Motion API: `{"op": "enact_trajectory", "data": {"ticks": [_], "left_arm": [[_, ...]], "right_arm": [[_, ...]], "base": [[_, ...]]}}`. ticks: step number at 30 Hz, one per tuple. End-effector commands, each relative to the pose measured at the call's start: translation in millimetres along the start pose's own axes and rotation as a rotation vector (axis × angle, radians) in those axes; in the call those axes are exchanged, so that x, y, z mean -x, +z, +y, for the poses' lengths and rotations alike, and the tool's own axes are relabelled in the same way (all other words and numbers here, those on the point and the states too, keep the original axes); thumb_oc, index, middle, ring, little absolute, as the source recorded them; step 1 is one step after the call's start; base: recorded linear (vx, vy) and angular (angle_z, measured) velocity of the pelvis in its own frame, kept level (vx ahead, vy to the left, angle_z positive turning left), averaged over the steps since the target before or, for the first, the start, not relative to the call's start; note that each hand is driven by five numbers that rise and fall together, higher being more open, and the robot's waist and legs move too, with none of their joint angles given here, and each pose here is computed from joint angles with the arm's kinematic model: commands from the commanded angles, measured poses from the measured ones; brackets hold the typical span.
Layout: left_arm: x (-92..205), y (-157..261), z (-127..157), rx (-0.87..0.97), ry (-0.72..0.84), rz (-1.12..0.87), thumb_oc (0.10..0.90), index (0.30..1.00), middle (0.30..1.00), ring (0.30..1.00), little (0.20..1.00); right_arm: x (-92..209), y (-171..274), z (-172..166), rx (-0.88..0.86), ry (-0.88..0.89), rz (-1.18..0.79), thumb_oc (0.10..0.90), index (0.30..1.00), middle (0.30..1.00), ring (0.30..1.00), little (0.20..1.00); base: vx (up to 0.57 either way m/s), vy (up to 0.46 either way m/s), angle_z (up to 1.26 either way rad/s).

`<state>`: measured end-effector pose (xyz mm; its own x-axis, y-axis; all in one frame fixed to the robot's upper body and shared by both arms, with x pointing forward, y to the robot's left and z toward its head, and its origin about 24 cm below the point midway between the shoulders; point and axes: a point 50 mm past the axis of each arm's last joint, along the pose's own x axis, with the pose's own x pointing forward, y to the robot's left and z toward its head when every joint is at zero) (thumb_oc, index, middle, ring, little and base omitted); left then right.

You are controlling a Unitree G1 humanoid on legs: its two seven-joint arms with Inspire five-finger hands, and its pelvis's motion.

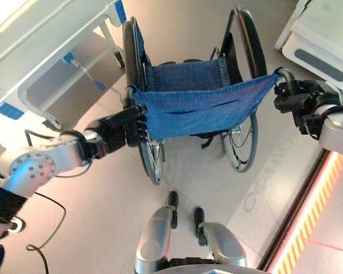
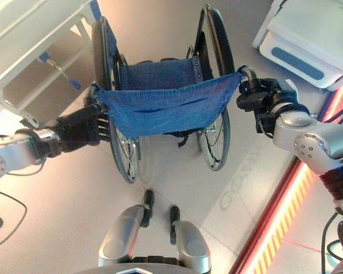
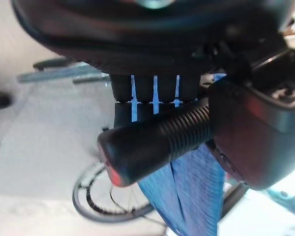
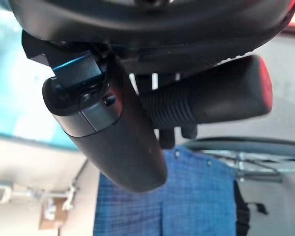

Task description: Push the wheelchair next to the bed

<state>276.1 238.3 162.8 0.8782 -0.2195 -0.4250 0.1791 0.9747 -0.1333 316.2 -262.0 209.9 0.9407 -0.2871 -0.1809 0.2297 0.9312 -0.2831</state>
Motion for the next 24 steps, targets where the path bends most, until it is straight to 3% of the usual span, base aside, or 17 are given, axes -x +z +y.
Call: {"op": "enact_trajectory", "data": {"ticks": [1, 13, 18, 24], "left_arm": [[28, 44, 29, 0.009, 0.16, -0.329, 0.4, 0.3, 0.3, 0.3, 0.3], [26, 57, 33, -0.043, 0.169, -0.295, 0.4, 0.3, 0.3, 0.3, 0.3], [24, 62, 26, -0.041, 0.167, -0.313, 0.4, 0.3, 0.3, 0.3, 0.3], [21, 81, 19, 0.017, 0.167, -0.428, 0.4, 0.3, 0.3, 0.3, 0.3]], "right_arm": [[23, 26, 22, -0.09, 0.213, -0.214, 0.4, 0.3, 0.3, 0.3, 0.3], [31, 11, 43, -0.142, 0.271, -0.117, 0.4, 0.3, 0.3, 0.3, 0.3], [32, 10, 51, -0.123, 0.294, -0.112, 0.4, 0.3, 0.3, 0.3, 0.3], [24, 41, 46, -0.077, 0.296, -0.239, 0.4, 0.3, 0.3, 0.3, 0.3]], "base": [[0.54, 0.158, -0.76], [0.49, 0.222, -0.31], [0.28, 0.101, -0.1], [0.12, -0.042, 0.18]]}}
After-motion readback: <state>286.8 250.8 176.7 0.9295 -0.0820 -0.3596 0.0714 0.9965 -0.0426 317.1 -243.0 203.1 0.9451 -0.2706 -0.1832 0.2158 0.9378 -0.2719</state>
